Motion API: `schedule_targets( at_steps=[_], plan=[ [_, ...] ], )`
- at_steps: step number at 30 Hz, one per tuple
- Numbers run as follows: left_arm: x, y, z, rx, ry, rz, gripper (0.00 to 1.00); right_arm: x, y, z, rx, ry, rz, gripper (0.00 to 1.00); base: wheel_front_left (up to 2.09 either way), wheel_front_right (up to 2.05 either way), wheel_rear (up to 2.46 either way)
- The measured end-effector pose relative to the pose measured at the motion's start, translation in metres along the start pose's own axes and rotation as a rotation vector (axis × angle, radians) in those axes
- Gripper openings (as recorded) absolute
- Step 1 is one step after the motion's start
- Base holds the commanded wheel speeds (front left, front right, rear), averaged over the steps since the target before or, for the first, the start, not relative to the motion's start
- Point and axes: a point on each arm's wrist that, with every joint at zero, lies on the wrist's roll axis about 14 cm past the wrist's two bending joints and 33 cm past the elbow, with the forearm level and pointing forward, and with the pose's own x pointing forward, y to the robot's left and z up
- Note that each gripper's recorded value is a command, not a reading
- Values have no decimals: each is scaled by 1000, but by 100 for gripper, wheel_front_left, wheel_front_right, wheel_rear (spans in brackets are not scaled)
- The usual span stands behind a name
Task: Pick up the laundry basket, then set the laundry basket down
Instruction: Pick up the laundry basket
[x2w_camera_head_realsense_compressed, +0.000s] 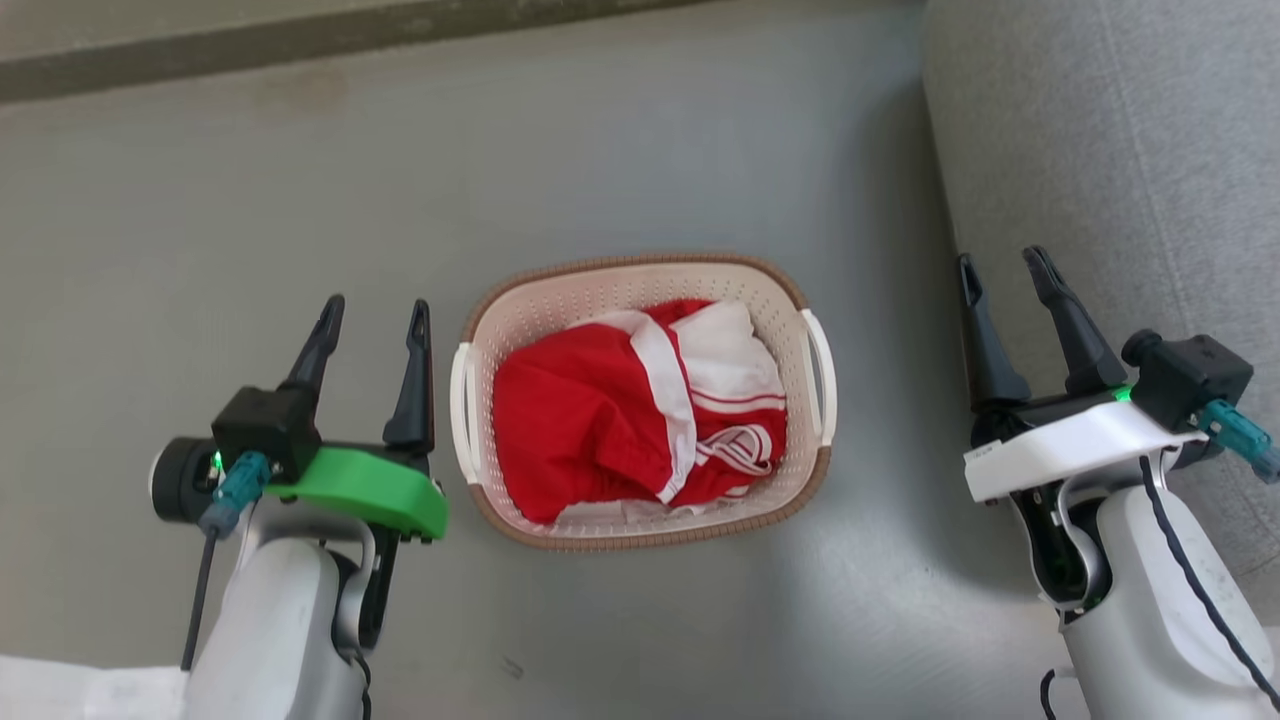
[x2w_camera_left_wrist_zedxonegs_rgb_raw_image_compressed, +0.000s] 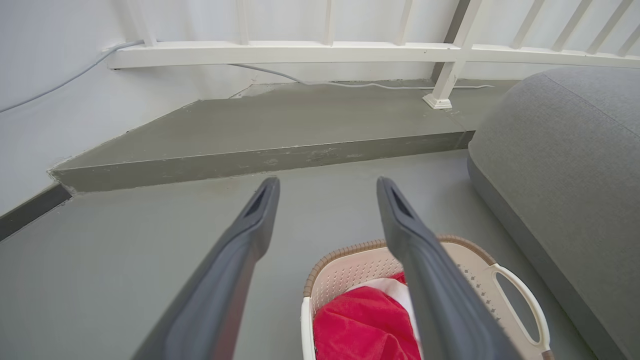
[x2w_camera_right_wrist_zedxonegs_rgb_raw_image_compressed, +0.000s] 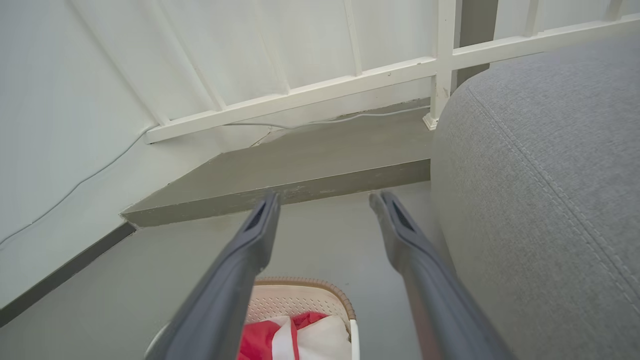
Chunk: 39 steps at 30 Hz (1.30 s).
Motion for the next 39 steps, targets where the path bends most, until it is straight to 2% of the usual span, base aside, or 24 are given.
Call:
schedule_targets(
  at_steps=[5, 11, 27, 39],
  plan=[
    [16, 4, -11, -6, 20, -5, 100, 10, -7, -23, 7, 59, -13, 100, 0, 0, 0],
    [23, 13, -44, -18, 107, 4, 100, 24, -10, -48, 12, 117, -10, 100, 0, 0, 0],
    [41, 23, -119, -72, 296, -4, 100, 54, 0, -124, 34, 298, 46, 100, 0, 0, 0],
    [45, 33, -164, -114, 412, 18, 100, 59, -9, -173, 62, 419, 22, 100, 0, 0, 0]
  ],
)
